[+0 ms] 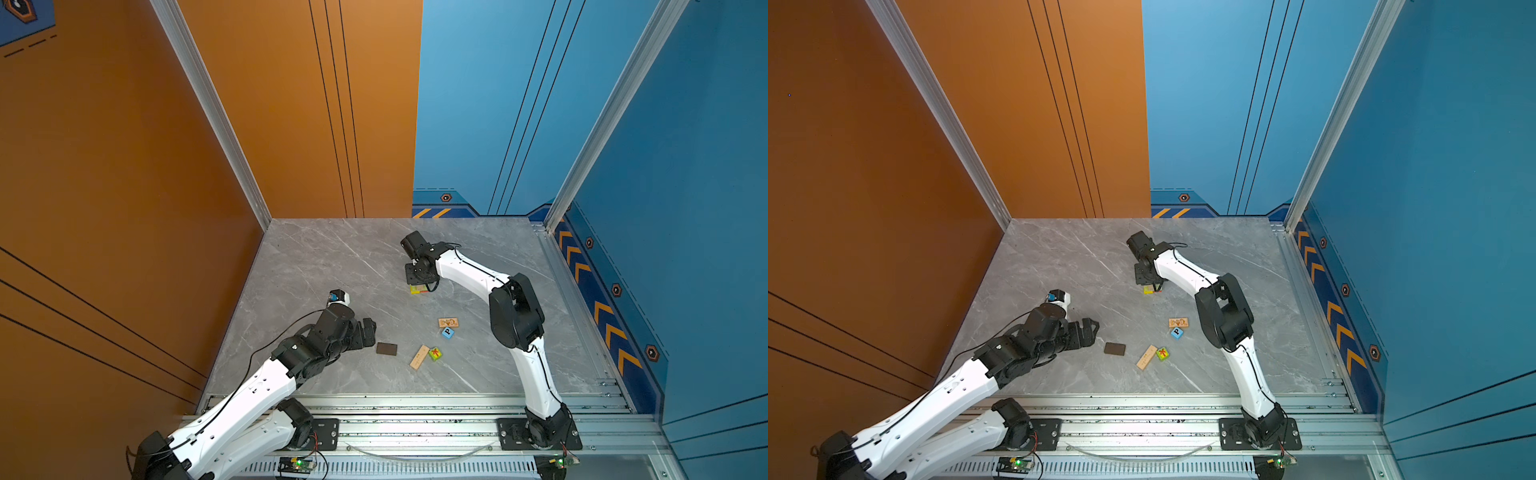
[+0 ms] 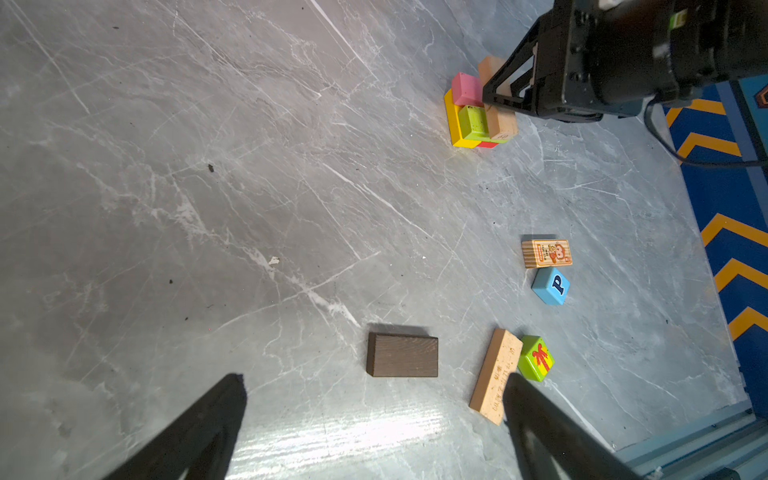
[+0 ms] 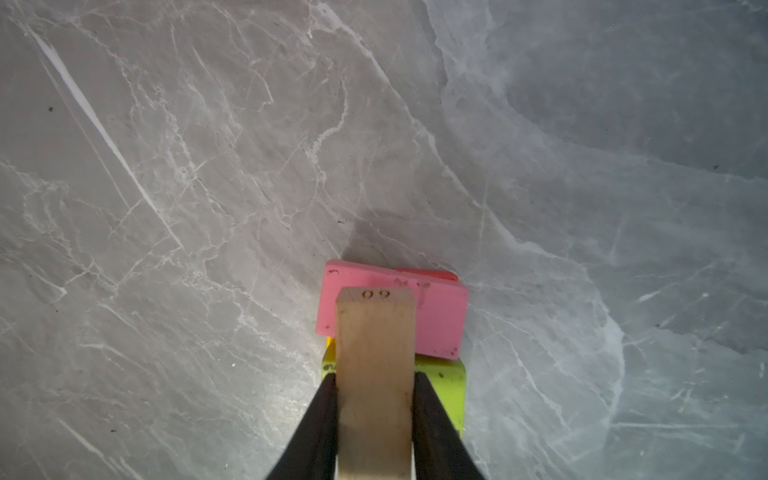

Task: Build the wood block tower
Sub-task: 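Carry the 09 plank to the stack and stand it against the blocks, then open the right gripper and move it to the plank beside the gift cube, then lower the right gripper and close it on the plank marked 31, then lift the 31 plank and carry it over the stack, then lower the 31 plank beside the 09 plank while the left arm extends forward, then open the right gripper and release the 31 plank on the stack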

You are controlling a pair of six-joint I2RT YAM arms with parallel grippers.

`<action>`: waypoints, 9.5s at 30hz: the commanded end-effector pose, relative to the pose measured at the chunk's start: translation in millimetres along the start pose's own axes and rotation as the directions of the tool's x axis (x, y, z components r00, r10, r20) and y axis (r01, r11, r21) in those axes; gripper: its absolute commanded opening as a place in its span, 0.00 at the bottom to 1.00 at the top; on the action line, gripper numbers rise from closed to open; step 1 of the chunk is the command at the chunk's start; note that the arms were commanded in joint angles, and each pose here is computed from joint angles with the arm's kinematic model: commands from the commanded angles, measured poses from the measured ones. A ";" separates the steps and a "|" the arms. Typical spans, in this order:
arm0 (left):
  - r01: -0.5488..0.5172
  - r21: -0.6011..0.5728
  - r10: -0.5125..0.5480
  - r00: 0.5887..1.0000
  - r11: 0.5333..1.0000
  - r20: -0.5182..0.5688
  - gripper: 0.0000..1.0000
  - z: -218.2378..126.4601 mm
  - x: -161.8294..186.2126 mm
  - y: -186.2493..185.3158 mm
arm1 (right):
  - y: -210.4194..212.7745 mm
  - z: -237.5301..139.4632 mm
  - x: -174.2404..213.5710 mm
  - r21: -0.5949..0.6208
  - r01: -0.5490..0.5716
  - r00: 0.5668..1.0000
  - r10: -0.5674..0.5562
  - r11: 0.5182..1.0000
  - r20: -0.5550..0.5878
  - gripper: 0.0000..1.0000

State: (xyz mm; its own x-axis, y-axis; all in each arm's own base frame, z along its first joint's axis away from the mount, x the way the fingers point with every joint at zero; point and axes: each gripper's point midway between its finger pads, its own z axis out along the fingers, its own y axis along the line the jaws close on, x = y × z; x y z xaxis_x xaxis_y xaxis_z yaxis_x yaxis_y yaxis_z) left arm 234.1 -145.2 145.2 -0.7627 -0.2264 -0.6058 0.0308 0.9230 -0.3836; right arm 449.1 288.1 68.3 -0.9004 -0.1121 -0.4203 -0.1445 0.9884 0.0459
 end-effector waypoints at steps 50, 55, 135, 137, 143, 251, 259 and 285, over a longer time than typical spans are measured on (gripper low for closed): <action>-0.212 0.100 0.215 0.976 0.972 -0.019 0.98 -32.6 78.2 7.9 | 19.9 -115.0 175.1 0.012 -0.138 0.988 0.137 0.990 0.066 0.57; -0.209 0.120 0.212 0.977 0.970 -0.013 0.98 -34.0 86.0 13.5 | 28.1 -114.9 188.5 -0.002 -0.165 0.984 0.165 0.986 0.062 0.57; -0.244 -0.016 0.245 0.969 0.970 0.045 0.98 -43.1 56.9 15.6 | 34.1 -62.9 198.4 -0.033 -0.162 0.982 0.158 0.986 -0.099 0.23; -0.247 -0.020 0.248 0.968 0.969 0.040 0.98 -42.8 54.4 13.6 | 30.9 -64.7 191.8 -0.043 -0.163 0.983 0.158 0.986 -0.096 0.23; -0.241 -0.018 0.242 0.970 0.970 0.026 0.98 -36.4 45.7 5.8 | 14.2 -76.5 164.1 -0.058 -0.160 0.985 0.156 0.985 -0.068 0.22; -0.217 0.027 0.217 0.976 0.976 -0.008 0.98 27.9 -29.7 -56.6 | -43.4 -84.6 -15.0 -0.204 -0.090 0.995 0.096 0.975 0.019 0.62; -0.238 0.022 0.238 0.971 0.971 0.026 0.98 3.4 -14.7 -52.7 | -39.4 -90.7 8.1 -0.097 -0.010 1.000 0.010 0.995 -0.001 0.79; -0.315 0.094 0.306 0.947 0.944 0.098 0.98 -28.5 8.9 -38.7 | -8.8 -26.7 9.4 0.007 0.044 0.995 -0.044 0.999 -0.091 0.79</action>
State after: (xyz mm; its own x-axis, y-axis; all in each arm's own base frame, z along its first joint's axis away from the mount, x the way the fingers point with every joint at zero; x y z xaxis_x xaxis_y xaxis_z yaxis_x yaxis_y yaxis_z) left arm 208.5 -179.1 183.2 -0.6471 0.0005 -0.7624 0.3320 0.9004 -0.2811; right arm 430.6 282.2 90.8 -0.9170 -0.1627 -0.3641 -0.1891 0.9812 0.0380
